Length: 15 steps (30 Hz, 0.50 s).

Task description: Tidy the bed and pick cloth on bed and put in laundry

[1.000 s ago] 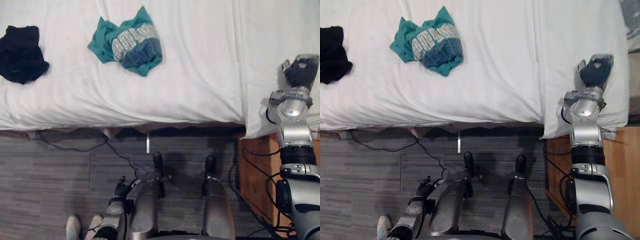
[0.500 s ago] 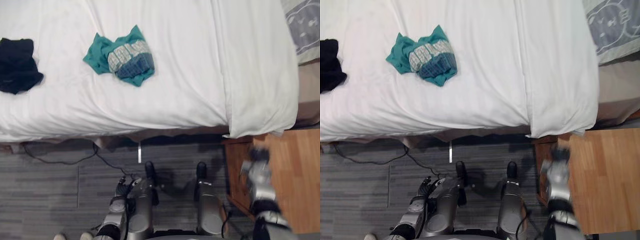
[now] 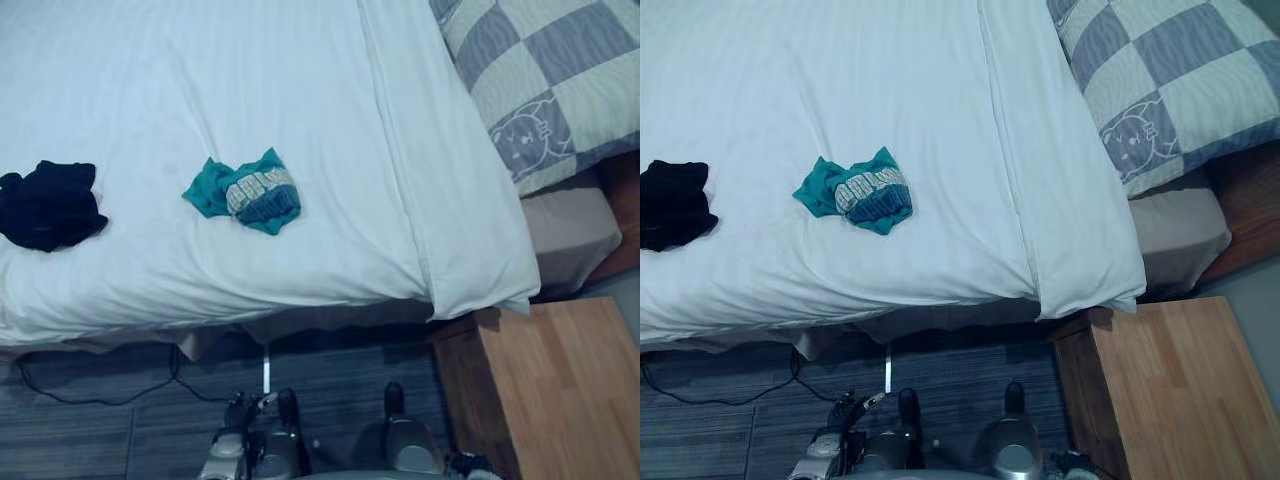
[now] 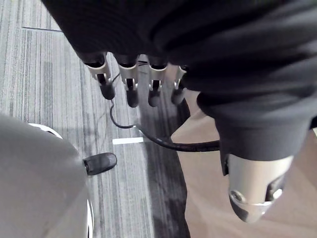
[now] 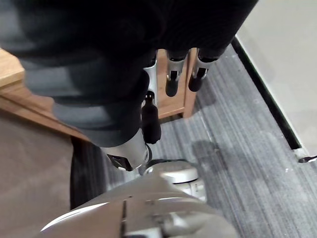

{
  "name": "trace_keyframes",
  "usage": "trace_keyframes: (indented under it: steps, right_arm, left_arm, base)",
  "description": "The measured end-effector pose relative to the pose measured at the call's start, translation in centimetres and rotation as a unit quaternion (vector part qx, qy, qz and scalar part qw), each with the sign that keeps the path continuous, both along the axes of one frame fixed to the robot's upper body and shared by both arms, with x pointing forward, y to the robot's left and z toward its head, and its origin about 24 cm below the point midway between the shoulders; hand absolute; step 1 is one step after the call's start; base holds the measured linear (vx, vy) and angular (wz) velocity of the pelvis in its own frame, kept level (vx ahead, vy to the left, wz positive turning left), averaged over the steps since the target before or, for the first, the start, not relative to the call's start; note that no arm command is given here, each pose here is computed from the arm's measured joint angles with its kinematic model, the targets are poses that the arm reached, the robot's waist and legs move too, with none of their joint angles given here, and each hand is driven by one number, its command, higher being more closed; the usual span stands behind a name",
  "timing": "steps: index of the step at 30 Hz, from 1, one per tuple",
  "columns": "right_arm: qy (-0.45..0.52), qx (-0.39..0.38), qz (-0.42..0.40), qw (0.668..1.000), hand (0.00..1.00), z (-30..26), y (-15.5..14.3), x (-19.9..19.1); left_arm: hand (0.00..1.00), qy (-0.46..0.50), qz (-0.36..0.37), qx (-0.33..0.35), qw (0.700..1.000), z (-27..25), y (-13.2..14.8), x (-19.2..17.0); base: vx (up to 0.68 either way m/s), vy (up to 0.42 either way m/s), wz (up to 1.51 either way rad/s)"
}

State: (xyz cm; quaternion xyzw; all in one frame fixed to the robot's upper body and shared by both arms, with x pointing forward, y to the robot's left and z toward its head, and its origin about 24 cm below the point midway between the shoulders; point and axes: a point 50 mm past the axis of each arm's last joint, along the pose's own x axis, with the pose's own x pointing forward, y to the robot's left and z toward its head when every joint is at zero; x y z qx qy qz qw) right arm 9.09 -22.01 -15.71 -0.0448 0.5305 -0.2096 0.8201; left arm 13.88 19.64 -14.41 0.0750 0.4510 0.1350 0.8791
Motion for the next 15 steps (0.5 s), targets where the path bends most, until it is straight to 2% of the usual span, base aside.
trace_keyframes:
  steps: [6,10,12,15]
  right_arm:
    - [-0.004,-0.007,0.003,1.0,0.0,0.3,-0.8,0.4]
    - [-0.005,-0.005,-0.011,1.0,0.0,0.2,-0.9,0.2]
    - [0.002,-0.011,-0.019,1.0,0.0,0.2,-1.3,-0.3]
    - [0.022,-0.018,-0.032,0.999,0.0,0.0,-1.8,-1.6]
  left_arm:
    - [0.0,-0.003,0.03,-0.003,1.0,0.0,0.5,-0.3]
    - [0.0,-0.012,0.076,0.009,0.997,0.4,2.5,-0.4]
    - [0.0,-0.012,0.077,0.015,0.997,0.4,2.9,-0.5]
    - [0.0,-0.006,0.056,0.017,0.998,0.3,2.5,-0.5]
  base:
    - [-0.04,0.022,0.1]
    - [0.05,0.091,0.37]
    - [0.05,0.388,0.27]
    - [0.1,0.617,0.38]
